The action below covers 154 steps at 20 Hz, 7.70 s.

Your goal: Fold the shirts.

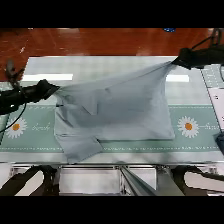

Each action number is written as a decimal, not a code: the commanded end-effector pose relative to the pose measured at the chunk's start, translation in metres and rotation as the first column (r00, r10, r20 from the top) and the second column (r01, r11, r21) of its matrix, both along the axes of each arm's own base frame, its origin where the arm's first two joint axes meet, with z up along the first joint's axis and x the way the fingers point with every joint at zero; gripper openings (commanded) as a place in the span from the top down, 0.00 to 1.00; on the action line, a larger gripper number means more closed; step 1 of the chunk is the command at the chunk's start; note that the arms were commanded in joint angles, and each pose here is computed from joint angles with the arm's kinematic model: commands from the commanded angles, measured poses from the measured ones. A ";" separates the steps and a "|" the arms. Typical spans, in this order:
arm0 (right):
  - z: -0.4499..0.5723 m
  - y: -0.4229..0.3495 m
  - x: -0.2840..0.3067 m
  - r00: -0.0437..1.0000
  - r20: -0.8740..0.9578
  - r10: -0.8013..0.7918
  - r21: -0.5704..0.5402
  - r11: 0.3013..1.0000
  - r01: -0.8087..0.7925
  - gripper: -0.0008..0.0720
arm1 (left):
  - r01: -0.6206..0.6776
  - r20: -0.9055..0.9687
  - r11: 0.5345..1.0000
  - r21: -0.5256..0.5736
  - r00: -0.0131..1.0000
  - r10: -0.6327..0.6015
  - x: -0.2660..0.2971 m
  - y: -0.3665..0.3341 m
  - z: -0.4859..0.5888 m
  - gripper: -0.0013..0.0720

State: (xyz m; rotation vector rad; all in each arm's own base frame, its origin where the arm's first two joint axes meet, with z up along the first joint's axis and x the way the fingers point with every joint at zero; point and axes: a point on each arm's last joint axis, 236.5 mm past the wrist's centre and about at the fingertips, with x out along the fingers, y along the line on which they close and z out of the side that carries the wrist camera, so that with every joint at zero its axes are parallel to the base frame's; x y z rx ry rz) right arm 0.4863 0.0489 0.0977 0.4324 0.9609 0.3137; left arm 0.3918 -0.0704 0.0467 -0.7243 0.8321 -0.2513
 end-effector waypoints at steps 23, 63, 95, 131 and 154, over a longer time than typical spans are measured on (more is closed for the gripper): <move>-0.108 -0.055 -0.186 0.940 -0.248 -0.233 0.133 0.953 0.271 0.43 | -0.133 -0.656 0.975 -0.180 0.755 -0.018 -0.196 0.084 -0.115 0.29; -0.212 -0.016 -0.253 0.735 -0.658 -0.161 0.244 0.878 0.411 0.44 | -0.043 -0.634 0.987 -0.152 0.771 -0.064 -0.174 0.043 -0.169 0.96; 0.405 -0.006 -0.288 0.623 0.782 -0.017 -0.237 0.917 0.322 0.96 | -0.644 0.882 0.635 0.428 0.452 -0.136 -0.251 0.037 0.507 0.96; -0.094 -0.101 0.017 0.959 -0.267 -0.089 0.125 0.984 0.126 0.96 | 0.290 -0.287 0.955 0.065 0.922 -0.260 0.102 0.004 -0.038 0.96; -0.129 -0.146 -0.129 0.862 -0.391 -0.322 -0.006 0.937 0.348 0.43 | 0.214 -0.601 0.976 0.033 0.785 -0.151 -0.094 0.072 -0.101 0.29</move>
